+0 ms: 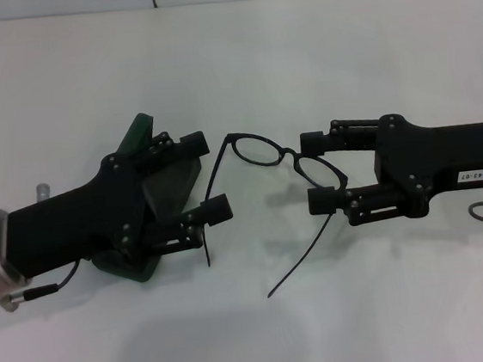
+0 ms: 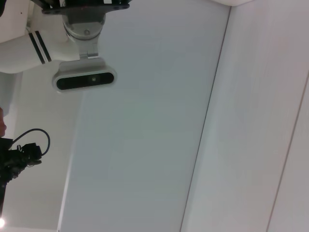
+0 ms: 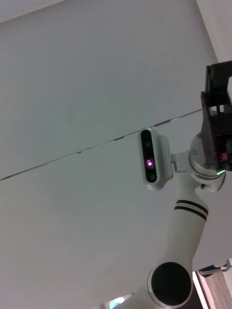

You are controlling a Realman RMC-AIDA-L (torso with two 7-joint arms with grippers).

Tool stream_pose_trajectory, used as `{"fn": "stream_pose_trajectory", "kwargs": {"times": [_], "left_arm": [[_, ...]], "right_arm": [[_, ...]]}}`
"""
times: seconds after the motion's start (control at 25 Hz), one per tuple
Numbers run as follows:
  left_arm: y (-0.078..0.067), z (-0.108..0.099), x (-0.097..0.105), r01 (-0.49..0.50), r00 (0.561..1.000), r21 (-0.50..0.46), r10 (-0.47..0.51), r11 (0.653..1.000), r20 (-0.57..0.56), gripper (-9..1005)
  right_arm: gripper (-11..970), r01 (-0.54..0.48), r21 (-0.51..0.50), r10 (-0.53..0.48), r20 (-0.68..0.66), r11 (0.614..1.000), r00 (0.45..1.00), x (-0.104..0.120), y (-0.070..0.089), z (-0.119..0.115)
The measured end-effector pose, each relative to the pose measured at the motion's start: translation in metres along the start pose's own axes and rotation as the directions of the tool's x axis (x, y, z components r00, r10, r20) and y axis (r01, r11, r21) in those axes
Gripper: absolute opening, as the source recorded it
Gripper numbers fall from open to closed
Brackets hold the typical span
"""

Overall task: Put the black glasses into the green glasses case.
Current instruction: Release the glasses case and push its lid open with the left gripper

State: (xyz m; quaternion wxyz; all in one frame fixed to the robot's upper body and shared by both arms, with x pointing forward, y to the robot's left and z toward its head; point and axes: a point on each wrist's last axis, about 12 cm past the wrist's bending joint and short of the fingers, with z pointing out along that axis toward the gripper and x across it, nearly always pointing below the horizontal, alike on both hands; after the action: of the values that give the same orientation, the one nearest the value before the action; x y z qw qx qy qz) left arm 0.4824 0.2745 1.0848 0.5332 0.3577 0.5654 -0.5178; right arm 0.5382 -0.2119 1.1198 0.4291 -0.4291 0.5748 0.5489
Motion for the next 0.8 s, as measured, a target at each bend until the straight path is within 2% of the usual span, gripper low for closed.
{"fn": "stream_pose_trajectory", "kwargs": {"times": [0.8], "left_arm": [[-0.0003,0.0007,-0.0004,0.003,1.000,-0.010,-0.003,1.000,0.013,874]], "right_arm": [[796,0.001,0.022,-0.001,0.017,1.000,1.000,0.0015,0.0004,-0.0045]]}}
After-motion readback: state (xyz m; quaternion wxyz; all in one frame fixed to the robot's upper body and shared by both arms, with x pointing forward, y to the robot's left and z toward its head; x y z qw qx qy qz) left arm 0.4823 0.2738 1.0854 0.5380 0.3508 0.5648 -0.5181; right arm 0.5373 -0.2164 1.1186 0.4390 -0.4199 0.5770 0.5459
